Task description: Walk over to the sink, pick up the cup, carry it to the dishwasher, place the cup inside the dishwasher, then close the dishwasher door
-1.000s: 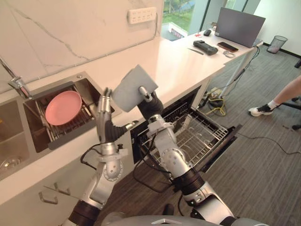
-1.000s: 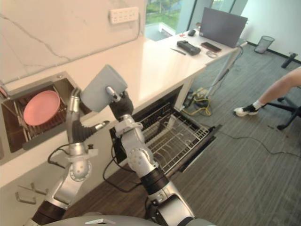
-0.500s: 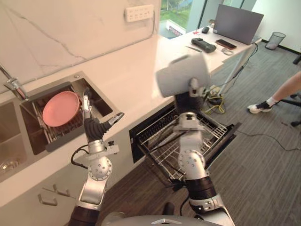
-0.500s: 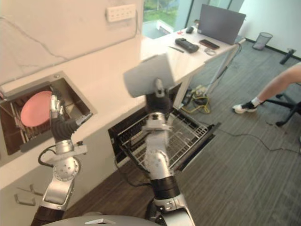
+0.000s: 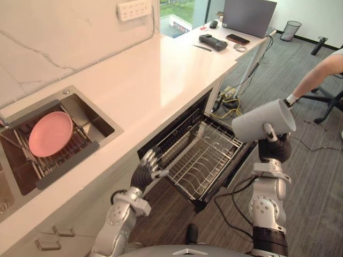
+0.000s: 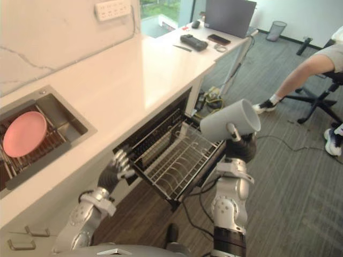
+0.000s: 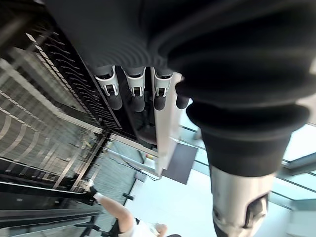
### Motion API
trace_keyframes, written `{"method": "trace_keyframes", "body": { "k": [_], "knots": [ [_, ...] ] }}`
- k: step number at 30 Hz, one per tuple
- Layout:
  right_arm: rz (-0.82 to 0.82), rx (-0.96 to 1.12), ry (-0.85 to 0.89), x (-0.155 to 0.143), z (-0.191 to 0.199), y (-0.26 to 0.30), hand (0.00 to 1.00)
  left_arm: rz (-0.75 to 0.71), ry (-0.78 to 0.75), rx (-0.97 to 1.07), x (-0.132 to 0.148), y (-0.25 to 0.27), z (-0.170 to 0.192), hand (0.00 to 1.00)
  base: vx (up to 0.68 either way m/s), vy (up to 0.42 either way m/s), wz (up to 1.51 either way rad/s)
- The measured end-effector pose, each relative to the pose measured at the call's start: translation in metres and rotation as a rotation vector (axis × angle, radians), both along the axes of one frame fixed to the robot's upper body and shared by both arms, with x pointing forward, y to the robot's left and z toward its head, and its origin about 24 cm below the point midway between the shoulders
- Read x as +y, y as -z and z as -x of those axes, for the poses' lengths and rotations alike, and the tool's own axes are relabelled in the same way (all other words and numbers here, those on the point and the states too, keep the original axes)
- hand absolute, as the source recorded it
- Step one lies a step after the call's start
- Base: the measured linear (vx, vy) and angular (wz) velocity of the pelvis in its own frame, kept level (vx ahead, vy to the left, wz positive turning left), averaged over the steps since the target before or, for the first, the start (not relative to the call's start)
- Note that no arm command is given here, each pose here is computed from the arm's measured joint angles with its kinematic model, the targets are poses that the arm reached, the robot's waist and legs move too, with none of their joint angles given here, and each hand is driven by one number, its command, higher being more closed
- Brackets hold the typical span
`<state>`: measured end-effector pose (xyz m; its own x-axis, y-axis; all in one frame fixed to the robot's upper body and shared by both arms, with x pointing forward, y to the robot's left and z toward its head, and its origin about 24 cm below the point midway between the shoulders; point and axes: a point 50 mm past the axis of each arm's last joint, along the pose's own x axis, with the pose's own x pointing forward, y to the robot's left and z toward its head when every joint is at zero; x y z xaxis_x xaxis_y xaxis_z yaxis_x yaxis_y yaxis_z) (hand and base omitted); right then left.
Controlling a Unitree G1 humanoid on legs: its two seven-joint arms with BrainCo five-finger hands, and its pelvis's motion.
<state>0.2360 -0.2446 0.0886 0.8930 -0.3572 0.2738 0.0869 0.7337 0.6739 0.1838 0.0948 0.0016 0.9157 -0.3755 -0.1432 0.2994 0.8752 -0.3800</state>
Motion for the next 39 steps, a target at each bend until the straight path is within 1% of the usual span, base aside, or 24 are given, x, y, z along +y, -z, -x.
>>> {"method": "trace_keyframes", "body": {
  "k": [3,5,7,8,10,11,12,15,17,18,19,21,24,26,28,33,34,37,39],
  "knots": [
    [0.057,0.096,0.007,-0.001,0.000,0.017,1.00,-0.027,-0.004,0.121,0.009,0.027,0.014,0.00,0.01,0.026,0.08],
    [0.098,0.141,0.013,-0.001,0.002,0.024,1.00,-0.090,-0.004,0.213,0.016,0.049,0.026,0.00,-0.01,0.034,0.20],
    [0.186,0.209,-0.015,0.001,0.000,0.033,1.00,-0.242,-0.001,0.357,0.030,0.084,0.046,0.00,-0.01,0.033,0.08],
    [0.211,0.230,-0.025,0.003,-0.001,0.036,1.00,-0.277,0.001,0.397,0.035,0.092,0.052,0.00,0.00,0.034,0.01],
    [0.308,0.352,-0.085,0.010,-0.003,0.052,1.00,-0.443,-0.005,0.540,0.056,0.119,0.079,0.00,0.02,0.036,0.02],
    [0.325,0.390,-0.102,0.012,-0.004,0.059,1.00,-0.477,-0.010,0.575,0.061,0.125,0.085,0.00,0.02,0.027,0.10],
    [0.371,0.469,-0.133,0.014,-0.003,0.071,1.00,-0.509,-0.040,0.609,0.070,0.130,0.092,0.00,0.01,0.034,0.24],
    [0.512,0.641,-0.205,0.017,-0.003,0.095,1.00,-0.621,-0.093,0.599,0.086,0.133,0.092,0.00,0.00,0.021,0.14],
    [0.592,0.716,-0.237,0.018,-0.006,0.105,1.00,-0.722,-0.093,0.667,0.098,0.143,0.105,0.00,0.01,0.016,0.00],
    [0.646,0.759,-0.246,0.016,-0.009,0.108,1.00,-0.768,-0.083,0.735,0.104,0.150,0.119,0.00,0.01,0.018,0.10],
    [0.707,0.799,-0.251,0.011,-0.013,0.110,1.00,-0.791,-0.089,0.760,0.108,0.152,0.125,0.00,0.00,0.017,0.13],
    [0.785,0.838,-0.252,0.002,-0.022,0.107,1.00,-0.813,-0.076,0.780,0.109,0.153,0.130,0.00,-0.03,0.009,0.23],
    [0.861,0.843,-0.219,-0.009,-0.042,0.092,1.00,-0.832,-0.079,0.789,0.115,0.153,0.133,0.00,-0.03,0.006,0.11],
    [0.896,0.833,-0.197,-0.017,-0.054,0.080,1.00,-0.828,-0.079,0.789,0.115,0.153,0.133,0.00,-0.02,0.014,0.17],
    [0.975,0.850,-0.180,-0.025,-0.064,0.070,1.00,-0.820,-0.077,0.778,0.113,0.153,0.132,0.00,0.01,0.018,0.26],
    [1.027,0.876,-0.157,-0.033,-0.082,0.057,1.00,-0.802,-0.082,0.759,0.112,0.152,0.129,0.00,-0.02,0.027,0.16],
    [1.055,0.880,-0.141,-0.037,-0.090,0.047,1.00,-0.801,-0.080,0.756,0.112,0.151,0.129,0.00,-0.04,0.041,0.09],
    [1.072,0.853,-0.100,-0.042,-0.108,0.022,1.00,-0.795,-0.077,0.745,0.110,0.151,0.127,0.00,-0.07,0.057,0.10],
    [1.088,0.853,-0.084,-0.045,-0.114,0.012,1.00,-0.794,-0.075,0.741,0.110,0.151,0.127,0.00,-0.08,0.034,0.15]
  ]
}}
